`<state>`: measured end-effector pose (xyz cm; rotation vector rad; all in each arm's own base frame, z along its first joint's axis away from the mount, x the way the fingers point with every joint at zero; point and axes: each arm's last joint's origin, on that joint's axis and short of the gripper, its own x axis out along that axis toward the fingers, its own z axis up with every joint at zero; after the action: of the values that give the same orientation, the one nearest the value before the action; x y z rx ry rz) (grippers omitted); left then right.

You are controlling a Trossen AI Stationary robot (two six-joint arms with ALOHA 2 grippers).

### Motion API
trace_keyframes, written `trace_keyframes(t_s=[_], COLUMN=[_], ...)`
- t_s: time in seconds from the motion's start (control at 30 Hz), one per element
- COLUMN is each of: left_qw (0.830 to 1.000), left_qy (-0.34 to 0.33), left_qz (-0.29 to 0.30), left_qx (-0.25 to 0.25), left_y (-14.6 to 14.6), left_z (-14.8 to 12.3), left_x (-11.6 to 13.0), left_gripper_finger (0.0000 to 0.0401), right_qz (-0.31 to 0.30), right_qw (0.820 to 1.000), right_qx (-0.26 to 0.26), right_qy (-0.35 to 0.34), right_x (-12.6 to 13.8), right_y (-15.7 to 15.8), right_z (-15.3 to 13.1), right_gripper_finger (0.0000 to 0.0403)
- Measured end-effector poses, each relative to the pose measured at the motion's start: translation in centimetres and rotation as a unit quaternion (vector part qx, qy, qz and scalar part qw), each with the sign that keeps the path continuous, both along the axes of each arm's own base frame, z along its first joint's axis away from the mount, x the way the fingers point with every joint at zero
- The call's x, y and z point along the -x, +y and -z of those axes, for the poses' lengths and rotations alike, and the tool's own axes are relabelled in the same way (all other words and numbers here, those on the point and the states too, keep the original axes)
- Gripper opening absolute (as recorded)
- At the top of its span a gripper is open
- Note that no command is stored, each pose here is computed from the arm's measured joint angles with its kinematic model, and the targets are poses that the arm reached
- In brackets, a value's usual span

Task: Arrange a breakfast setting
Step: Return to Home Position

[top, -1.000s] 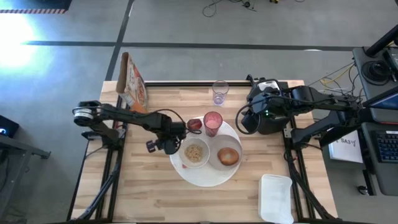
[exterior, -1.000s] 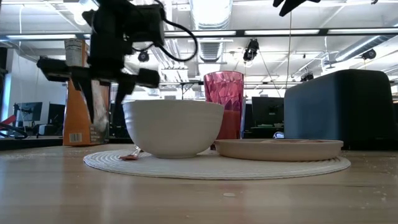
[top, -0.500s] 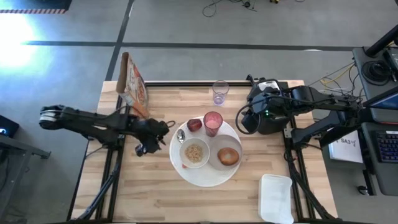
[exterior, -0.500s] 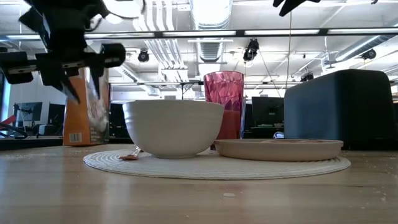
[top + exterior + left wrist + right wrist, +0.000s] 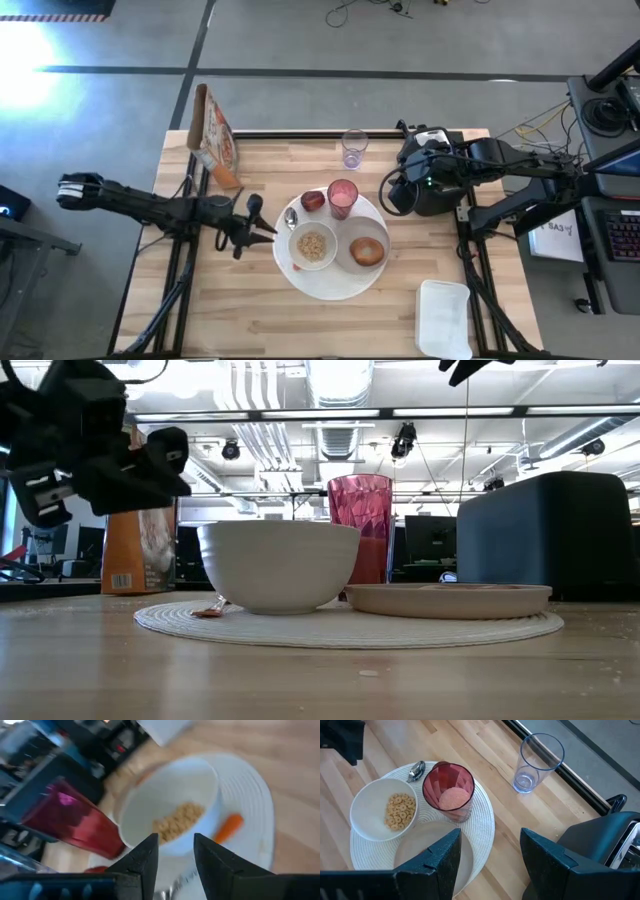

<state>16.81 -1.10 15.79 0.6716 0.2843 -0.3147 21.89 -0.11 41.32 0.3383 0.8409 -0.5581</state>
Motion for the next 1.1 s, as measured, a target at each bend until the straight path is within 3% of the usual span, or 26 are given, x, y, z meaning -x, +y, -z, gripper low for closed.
trace_keyframes(t_s=[0.1,0.23,0.63,1.1], left_qw=[0.999,0.997,0.999,0.998], left_qy=[-0.035,-0.035,-0.004,0.044], left_qz=[-0.012,-0.022,-0.054,-0.045], left_qx=[0.038,0.068,-0.002,-0.004], left_y=[0.0,0.0,0.3,0.4], left_z=[0.1,0.9,1.9,2.0], left_x=[0.2,0.7,1.1,2.9], left_gripper_finger=[0.0098,0.0082,0.0066,0.0066], right_qz=[0.0,0.0,0.0,0.0], right_qw=[1.0,1.0,1.0,1.0], right_qx=[0.0,0.0,0.0,0.0], right_qy=[0.0,0.0,0.0,-0.001], right_x=[0.0,0.0,0.0,0.0], right_y=[0.0,0.0,0.0,0.0], right_z=[0.0,0.0,0.0,0.0], right_gripper_finger=[0.0192,0.0192,0.0192,0.0192])
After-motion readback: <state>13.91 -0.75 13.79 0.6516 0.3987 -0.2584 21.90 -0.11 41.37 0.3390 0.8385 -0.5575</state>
